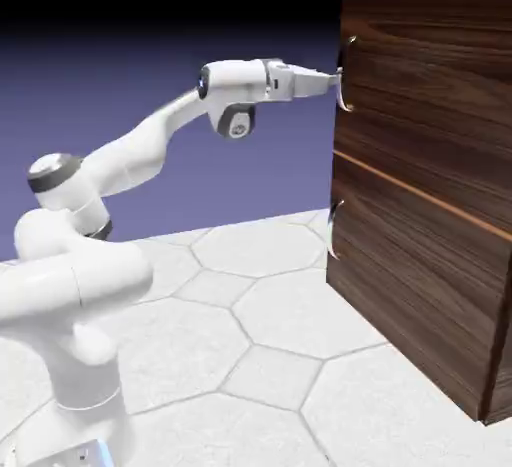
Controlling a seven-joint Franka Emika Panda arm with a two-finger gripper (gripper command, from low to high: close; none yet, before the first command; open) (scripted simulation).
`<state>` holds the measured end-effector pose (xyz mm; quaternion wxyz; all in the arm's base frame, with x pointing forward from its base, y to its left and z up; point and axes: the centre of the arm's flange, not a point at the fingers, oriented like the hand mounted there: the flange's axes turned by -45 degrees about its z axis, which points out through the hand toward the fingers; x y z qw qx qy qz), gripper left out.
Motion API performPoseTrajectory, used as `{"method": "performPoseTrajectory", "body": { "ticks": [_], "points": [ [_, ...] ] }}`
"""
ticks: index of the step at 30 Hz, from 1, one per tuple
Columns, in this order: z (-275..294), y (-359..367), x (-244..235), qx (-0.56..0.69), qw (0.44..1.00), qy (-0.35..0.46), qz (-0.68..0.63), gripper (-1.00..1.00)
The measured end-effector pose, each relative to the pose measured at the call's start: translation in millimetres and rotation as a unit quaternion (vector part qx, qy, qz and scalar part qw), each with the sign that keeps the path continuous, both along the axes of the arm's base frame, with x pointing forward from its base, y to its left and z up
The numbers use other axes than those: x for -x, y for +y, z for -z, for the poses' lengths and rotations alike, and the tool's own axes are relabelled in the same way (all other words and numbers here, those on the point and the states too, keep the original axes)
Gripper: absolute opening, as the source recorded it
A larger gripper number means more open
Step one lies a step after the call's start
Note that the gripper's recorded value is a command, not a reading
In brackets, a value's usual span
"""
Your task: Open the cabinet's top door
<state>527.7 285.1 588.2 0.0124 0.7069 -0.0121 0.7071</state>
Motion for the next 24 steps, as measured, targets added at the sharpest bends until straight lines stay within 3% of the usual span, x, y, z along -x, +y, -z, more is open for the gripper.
{"method": "performPoseTrajectory", "body": {
  "ticks": [1,3,24],
  "points": [
    [0.1,-0.8,-8.4,0.0,1.0,0.0,0.0,-1.0],
    [0.1,-0.8,-8.4,0.0,1.0,0.0,0.0,-1.0],
    [0.1,-100.2,190.4,0.0,0.977,0.0,-0.213,-1.0]
  ]
}}
